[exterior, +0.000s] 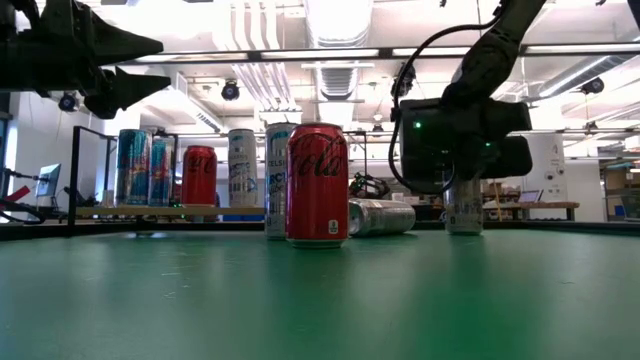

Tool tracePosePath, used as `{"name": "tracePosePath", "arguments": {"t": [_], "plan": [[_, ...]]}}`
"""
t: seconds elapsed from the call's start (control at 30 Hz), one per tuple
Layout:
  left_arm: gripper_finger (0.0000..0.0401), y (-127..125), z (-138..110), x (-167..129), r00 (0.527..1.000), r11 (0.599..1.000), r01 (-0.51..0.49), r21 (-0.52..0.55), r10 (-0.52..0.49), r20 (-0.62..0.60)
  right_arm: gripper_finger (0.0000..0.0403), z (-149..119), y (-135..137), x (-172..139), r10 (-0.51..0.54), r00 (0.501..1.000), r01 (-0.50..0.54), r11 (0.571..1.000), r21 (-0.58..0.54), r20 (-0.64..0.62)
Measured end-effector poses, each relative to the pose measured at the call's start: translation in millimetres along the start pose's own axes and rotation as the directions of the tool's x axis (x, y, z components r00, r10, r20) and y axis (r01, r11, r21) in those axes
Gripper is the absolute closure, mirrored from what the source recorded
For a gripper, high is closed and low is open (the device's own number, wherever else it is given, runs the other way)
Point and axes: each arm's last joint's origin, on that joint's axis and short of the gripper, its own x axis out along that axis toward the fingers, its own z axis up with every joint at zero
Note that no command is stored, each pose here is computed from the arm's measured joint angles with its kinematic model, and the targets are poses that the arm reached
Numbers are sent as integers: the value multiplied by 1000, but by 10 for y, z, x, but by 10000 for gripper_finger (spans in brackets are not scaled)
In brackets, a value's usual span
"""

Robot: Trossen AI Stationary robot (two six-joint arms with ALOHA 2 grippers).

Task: Place canned beverage on shelf
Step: Move the white yellow soda can to the center

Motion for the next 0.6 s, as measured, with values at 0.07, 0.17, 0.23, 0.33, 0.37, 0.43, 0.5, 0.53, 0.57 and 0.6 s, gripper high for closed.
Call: {"name": "tracePosePath", "arguments": {"t": [0.07, 0.17, 0.23, 0.33, 0.37, 0.43, 0.5, 0.53, 0.57, 0.6], "plan": [[26, 0, 1, 0, 1000, 1000, 0, 0, 0, 0, 134, -4, 3, 0, 1, 1000, -1, 1000, 9, -15], [26, 0, 0, 0, 1000, 1000, 0, 0, 0, 0, 177, -11, 6, -17, 8, 1000, -8, 1000, 22, -27], [26, 0, 1, 0, 1000, 1000, 0, 0, 0, 0, 177, -21, 12, -77, 28, 999, -28, 1000, 6, -30], [26, 0, 0, 0, 1000, 1000, 0, 0, 0, 0, 177, -28, 51, -253, 86, 996, -88, 995, -56, -39], [26, 0, 1, 0, 1000, 1000, 0, 0, 0, 0, 177, -21, 67, -316, 105, 994, -108, 992, -69, -40], [26, 0, 0, 0, 1000, 1000, 0, 0, 0, 0, 177, 8, 98, -462, 144, 989, -146, 985, -97, -25], [26, 0, 1, 0, 1000, 1000, 0, 0, 0, 0, 177, 49, 132, -614, 184, 983, -185, 978, -100, -23], [26, 0, 1, 0, 1000, 1000, 0, 0, 0, 0, 177, 71, 141, -692, 201, 979, -203, 974, -99, -26], [26, 0, 0, 0, 1000, 1000, 0, 0, 0, 0, 177, 93, 149, -776, 221, 975, -223, 971, -90, -28], [26, 0, 0, 0, 1000, 1000, 0, 0, 0, 0, 177, 117, 157, -863, 242, 970, -243, 967, -78, -32]]}}
